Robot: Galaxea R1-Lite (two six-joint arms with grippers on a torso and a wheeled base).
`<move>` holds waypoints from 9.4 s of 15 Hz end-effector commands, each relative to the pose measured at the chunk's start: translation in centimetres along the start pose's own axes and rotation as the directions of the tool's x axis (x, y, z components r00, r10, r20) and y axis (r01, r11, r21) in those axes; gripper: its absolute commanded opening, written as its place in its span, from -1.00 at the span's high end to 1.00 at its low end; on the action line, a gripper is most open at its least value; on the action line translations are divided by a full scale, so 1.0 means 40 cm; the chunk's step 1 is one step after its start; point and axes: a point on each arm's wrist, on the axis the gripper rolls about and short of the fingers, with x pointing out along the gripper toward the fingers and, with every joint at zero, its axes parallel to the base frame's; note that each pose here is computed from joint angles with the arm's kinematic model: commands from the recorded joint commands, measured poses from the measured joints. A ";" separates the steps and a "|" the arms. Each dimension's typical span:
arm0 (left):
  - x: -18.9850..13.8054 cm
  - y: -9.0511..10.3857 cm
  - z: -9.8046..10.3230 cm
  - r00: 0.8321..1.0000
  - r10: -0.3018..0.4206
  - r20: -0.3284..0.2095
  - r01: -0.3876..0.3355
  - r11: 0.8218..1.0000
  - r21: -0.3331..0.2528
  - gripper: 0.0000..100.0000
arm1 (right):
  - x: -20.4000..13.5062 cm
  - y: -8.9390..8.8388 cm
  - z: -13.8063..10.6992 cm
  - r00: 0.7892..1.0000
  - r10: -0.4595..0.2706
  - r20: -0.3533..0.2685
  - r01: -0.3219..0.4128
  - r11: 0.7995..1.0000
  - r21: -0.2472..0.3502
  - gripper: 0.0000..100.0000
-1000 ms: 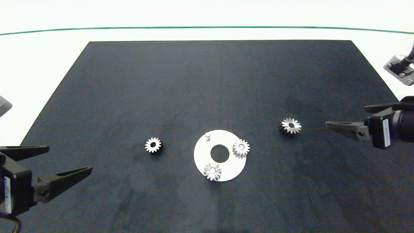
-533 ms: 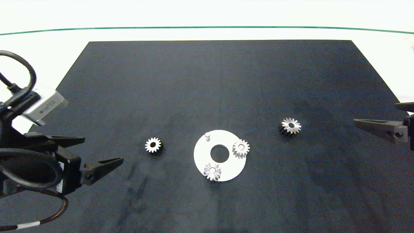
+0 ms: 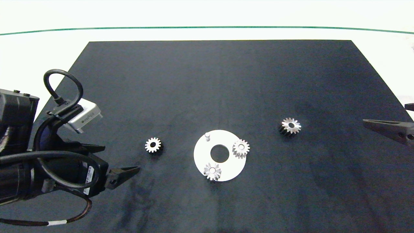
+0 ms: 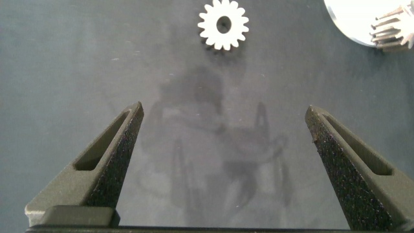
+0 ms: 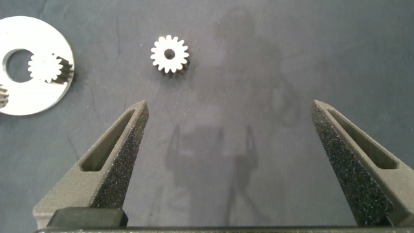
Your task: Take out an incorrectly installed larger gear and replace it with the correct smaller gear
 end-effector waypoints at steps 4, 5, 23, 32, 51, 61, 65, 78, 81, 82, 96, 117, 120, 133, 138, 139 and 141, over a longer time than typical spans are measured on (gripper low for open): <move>0.071 -0.030 0.016 0.998 -0.054 0.035 0.053 0.998 0.019 -1.00 | -0.011 -0.004 -0.003 1.000 -0.008 0.001 0.008 1.000 0.002 -1.00; 0.072 -0.046 0.018 0.996 -0.078 0.042 0.076 0.996 0.037 -1.00 | -0.013 -0.004 -0.004 1.000 -0.008 -0.001 0.008 1.000 0.002 -1.00; 0.187 -0.086 0.065 0.992 -0.080 0.100 0.073 0.995 0.066 -1.00 | -0.027 -0.005 -0.028 1.000 0.000 -0.011 0.000 1.000 0.007 -1.00; 0.207 -0.065 0.059 0.997 -0.023 0.075 0.014 0.993 0.117 -1.00 | -0.036 -0.004 -0.038 1.000 0.004 -0.008 -0.004 1.000 0.009 -1.00; 0.265 -0.060 0.043 0.998 0.059 0.025 -0.062 0.987 0.149 -1.00 | -0.056 -0.005 -0.042 1.000 -0.001 0.012 0.001 1.000 0.010 -1.00; 0.263 -0.041 0.041 0.996 0.084 0.034 -0.088 0.985 0.146 -0.60 | -0.056 -0.005 -0.042 1.000 -0.001 0.012 0.001 1.000 0.010 -1.00; 0.265 -0.042 0.040 0.996 0.083 0.031 -0.086 0.985 0.147 -0.45 | -0.057 -0.005 -0.043 1.000 -0.001 0.012 0.001 1.000 0.010 -1.00; 0.269 -0.046 0.038 0.996 0.079 0.029 -0.082 0.985 0.150 0.06 | -0.060 -0.003 -0.048 1.000 0.004 0.012 -0.004 1.000 0.011 -1.00; 0.269 -0.048 0.038 0.997 0.078 0.029 -0.081 0.985 0.152 0.18 | -0.060 -0.004 -0.048 1.000 0.002 0.011 -0.002 1.000 0.012 -1.00; 0.269 -0.048 0.038 0.997 0.078 0.029 -0.081 0.985 0.152 0.24 | -0.061 -0.004 -0.048 1.000 0.002 0.013 -0.002 1.000 0.012 -1.00; 0.227 -0.060 0.064 0.994 0.058 0.089 -0.073 0.980 0.183 0.56 | -0.063 -0.001 -0.056 1.000 0.017 0.009 -0.017 1.000 0.011 -1.00; 0.234 -0.320 0.219 0.985 -0.126 0.119 0.078 0.935 0.346 0.56 | -0.171 0.000 -0.087 0.993 0.038 0.108 -0.039 0.999 0.007 -1.00; 0.247 -0.335 0.233 0.982 -0.135 0.130 0.082 0.933 0.350 0.56 | -0.171 0.000 -0.091 0.994 0.036 0.103 -0.037 0.999 0.007 -1.00; 0.298 -0.270 0.235 0.993 -0.051 0.106 0.011 0.938 0.345 0.56 | -0.172 0.002 -0.101 0.995 0.035 0.097 -0.036 0.999 0.007 -1.00; 0.300 -0.280 0.230 0.993 -0.058 0.098 0.020 0.936 0.351 0.56 | -0.172 0.002 -0.101 0.995 0.037 0.097 -0.038 0.999 0.007 -1.00; 0.302 -0.282 0.228 0.994 -0.059 0.095 0.022 0.936 0.351 0.56 | -0.172 0.002 -0.101 0.995 0.037 0.097 -0.038 0.999 0.007 -1.00; 0.302 -0.290 0.227 0.993 -0.067 0.094 0.030 0.934 0.356 0.56 | -0.171 0.002 -0.104 0.995 0.038 0.092 -0.038 0.999 0.007 -1.00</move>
